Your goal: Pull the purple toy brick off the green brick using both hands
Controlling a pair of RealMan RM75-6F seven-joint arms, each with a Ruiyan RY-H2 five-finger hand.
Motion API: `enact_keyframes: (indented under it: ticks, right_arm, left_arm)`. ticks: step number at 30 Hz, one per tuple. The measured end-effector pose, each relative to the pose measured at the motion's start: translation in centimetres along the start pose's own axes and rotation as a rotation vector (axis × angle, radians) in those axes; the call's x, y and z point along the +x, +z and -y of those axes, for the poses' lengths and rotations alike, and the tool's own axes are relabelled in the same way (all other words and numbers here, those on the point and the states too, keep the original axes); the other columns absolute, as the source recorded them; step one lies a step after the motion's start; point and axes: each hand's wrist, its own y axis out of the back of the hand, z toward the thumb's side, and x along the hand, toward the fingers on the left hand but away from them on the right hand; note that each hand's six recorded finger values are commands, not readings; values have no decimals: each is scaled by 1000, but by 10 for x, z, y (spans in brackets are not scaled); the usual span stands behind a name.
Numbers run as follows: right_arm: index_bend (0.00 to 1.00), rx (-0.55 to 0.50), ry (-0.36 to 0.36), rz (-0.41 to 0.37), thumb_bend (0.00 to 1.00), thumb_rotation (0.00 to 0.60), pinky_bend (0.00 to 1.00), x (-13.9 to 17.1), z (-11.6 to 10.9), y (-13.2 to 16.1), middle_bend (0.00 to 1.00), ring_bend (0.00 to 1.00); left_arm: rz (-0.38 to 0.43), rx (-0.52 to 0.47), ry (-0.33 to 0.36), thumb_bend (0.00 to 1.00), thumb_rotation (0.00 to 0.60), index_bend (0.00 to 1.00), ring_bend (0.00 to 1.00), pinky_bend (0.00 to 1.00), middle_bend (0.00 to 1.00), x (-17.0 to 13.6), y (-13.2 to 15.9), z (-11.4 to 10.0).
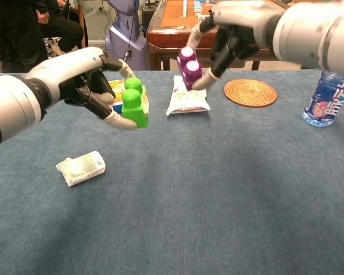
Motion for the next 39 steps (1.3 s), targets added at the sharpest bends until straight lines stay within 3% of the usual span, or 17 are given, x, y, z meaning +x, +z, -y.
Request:
enact_keyframes:
  ticks: [6,8,15,18,21,24,28,32,35,39]
  right_arm:
    - [175,49,26,27,0,600,1000,-5,22,-18,992,1000]
    - [87,58,33,25,0,600,1000,-5,27,-20,976,1000]
    - [12,62,5,-2,0,600,1000,2,25,-23,893,958]
    - [22,65,-23,-10,0,600,999,9,19,-26,822,894]
    - [114,74,-58,-16,0,600,951,19,11,-31,717,797]
    - [161,93,-92,-24,0,600,844,30,3,-38,586,659]
    - [171,148,-125,-36,0,600,685,49,-8,-55,436,498]
    - [251,190,-179,-42,0,600,569,67,-19,-73,393,426]
    - [256,202,-233,-46,0,600,448,84,-27,-90,370,379]
    - [256,195,-259,-38,0,600,328,109,-32,-118,366,317]
  left_arm:
    - [-8,114,-30,0,600,40,1000,1000,1000,3,-2,13]
    - [-18,132,-39,0,600,0,1000,1000,1000,4,-4,19]
    - [-43,127,-39,0,600,0,1000,1000,988,4,-11,18]
    - [-42,109,-18,0,600,40,987,1000,923,1,-14,12]
    - [-36,99,16,0,600,84,906,1000,846,-5,-19,1]
    - [-36,94,60,0,600,102,774,991,707,-14,-30,-11]
    - [-46,123,119,0,600,102,505,774,448,-31,-50,-30]
    - [-80,163,190,0,600,133,264,511,233,-54,-79,-52]
    - [-113,181,225,0,600,148,148,355,134,-68,-99,-68]
    - [-146,231,277,0,600,154,65,278,58,-87,-123,-93]
